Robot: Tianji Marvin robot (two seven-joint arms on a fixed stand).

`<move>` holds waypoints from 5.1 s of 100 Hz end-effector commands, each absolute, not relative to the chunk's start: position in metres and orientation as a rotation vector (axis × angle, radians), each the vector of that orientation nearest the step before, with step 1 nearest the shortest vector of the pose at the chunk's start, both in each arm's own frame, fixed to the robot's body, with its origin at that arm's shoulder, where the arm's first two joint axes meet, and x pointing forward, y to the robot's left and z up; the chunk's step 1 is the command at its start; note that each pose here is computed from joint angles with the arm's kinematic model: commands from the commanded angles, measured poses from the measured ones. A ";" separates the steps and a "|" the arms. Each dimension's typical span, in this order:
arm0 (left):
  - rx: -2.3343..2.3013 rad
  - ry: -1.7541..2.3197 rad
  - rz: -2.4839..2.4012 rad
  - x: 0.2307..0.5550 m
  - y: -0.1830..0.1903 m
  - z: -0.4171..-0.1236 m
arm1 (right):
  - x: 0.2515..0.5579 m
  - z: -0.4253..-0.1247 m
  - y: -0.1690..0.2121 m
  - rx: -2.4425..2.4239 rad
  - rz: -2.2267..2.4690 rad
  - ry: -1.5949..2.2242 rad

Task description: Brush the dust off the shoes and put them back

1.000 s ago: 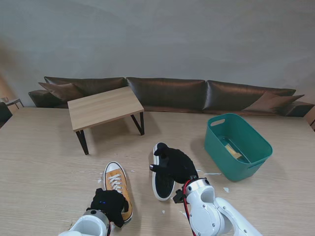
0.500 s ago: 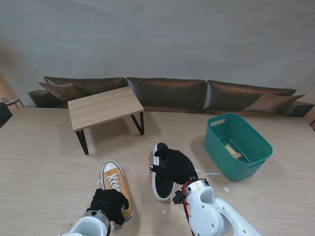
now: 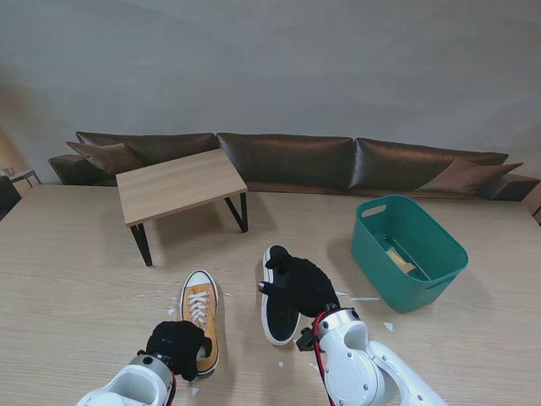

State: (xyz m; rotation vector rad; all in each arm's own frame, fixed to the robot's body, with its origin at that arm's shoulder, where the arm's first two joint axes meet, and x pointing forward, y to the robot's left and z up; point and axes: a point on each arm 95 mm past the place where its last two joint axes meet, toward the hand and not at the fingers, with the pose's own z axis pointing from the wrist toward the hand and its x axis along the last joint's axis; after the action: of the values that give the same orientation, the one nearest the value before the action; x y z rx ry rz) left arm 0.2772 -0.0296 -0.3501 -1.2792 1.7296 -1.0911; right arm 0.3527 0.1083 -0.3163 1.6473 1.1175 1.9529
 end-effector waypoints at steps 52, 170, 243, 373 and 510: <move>-1.196 1.745 -1.201 0.296 -0.016 -0.321 | 0.350 -0.322 0.110 1.705 1.949 1.105; -1.426 1.769 -1.115 0.272 -0.034 -0.315 | 0.350 -0.323 0.111 1.736 1.941 1.127; -1.434 1.726 -0.860 0.270 -0.063 -0.365 | 0.352 -0.324 0.110 1.752 1.918 1.131; -1.129 1.738 -0.684 0.258 -0.051 -0.366 | 0.354 -0.327 0.110 1.763 1.893 1.129; -1.043 1.737 -0.662 0.249 -0.035 -0.377 | 0.359 -0.330 0.109 1.777 1.877 1.123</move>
State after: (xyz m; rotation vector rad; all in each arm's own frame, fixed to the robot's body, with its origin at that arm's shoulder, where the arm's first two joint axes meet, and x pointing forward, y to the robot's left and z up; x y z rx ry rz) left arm 0.2551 -0.0406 -0.3705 -1.0410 1.7141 -0.6913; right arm 0.3606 0.1052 -0.3279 1.7617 1.1105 1.8756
